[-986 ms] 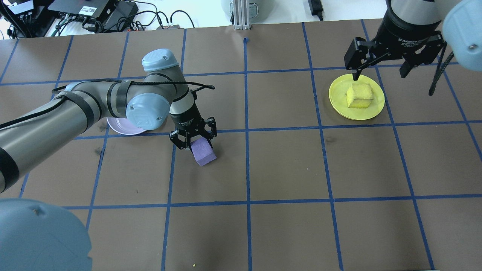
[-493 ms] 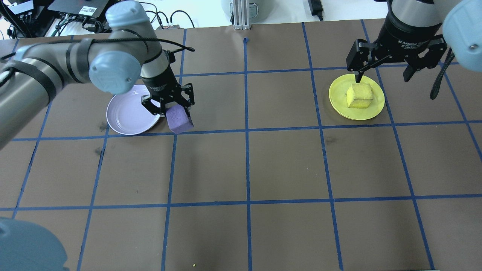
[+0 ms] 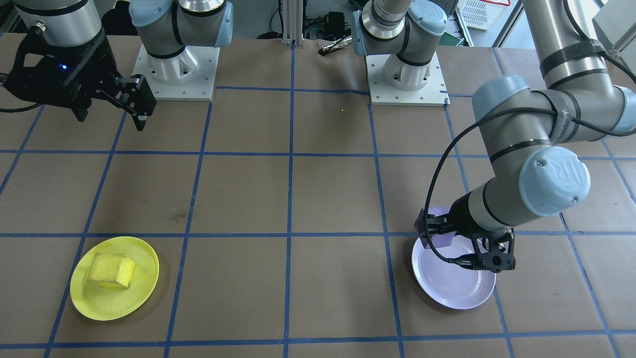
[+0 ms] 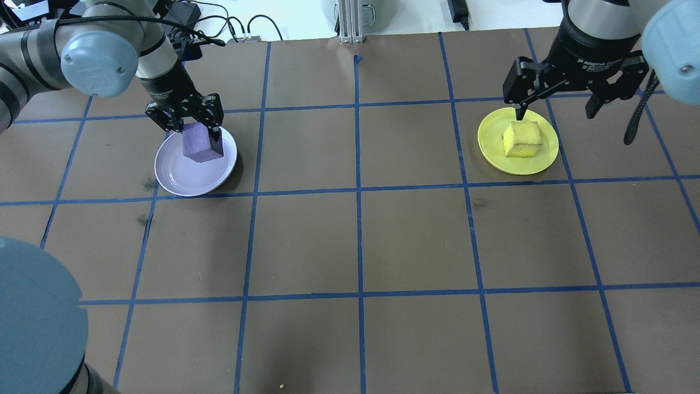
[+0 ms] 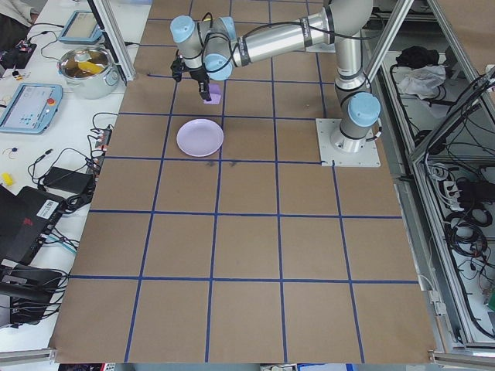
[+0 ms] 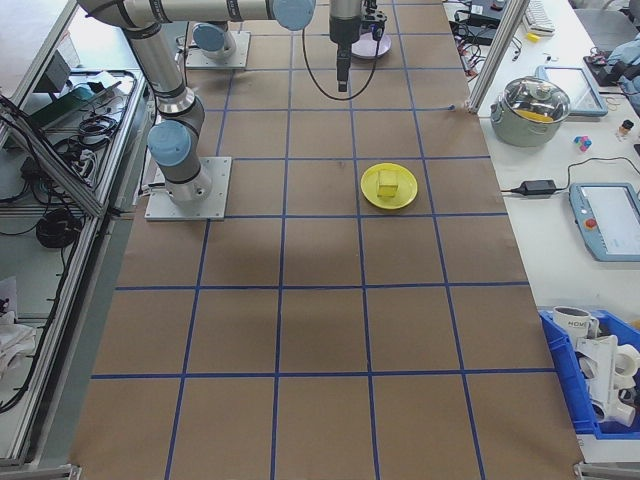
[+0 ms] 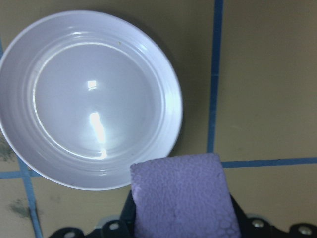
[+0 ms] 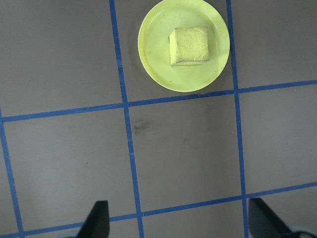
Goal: Sort blocks by color into plates
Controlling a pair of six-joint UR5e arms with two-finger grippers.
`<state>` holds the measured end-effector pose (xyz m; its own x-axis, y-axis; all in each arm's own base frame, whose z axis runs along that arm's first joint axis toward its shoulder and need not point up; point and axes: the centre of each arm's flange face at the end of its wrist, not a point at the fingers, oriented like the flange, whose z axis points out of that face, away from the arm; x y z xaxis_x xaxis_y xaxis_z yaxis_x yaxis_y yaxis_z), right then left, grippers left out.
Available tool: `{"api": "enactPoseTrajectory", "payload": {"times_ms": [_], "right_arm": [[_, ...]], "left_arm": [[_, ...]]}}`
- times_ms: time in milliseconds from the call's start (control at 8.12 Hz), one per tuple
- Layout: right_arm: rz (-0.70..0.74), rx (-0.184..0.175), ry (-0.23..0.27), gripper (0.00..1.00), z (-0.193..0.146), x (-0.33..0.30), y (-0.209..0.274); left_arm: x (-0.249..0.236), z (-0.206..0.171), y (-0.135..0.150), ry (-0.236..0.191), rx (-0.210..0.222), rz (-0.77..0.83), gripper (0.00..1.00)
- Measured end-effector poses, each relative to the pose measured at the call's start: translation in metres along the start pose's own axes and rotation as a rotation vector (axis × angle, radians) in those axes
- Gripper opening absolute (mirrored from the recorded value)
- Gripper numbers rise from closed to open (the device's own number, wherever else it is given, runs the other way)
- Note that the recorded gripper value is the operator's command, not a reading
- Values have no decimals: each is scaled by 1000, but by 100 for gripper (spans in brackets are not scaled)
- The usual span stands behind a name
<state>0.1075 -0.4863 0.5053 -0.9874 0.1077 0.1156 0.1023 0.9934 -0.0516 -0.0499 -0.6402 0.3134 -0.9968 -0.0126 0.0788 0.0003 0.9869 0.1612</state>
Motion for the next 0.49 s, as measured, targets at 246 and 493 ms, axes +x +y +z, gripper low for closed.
{"api": "enactPoseTrajectory", "payload": {"times_ms": [246,493], "right_arm": [[2,-1,-2,100,1,0,0],[3,-1,-4,100,1,0,0]], "left_arm": [[-62,34,-25,6,-24,45,0],[-86,56,-37,-7,-30,69,100]]}}
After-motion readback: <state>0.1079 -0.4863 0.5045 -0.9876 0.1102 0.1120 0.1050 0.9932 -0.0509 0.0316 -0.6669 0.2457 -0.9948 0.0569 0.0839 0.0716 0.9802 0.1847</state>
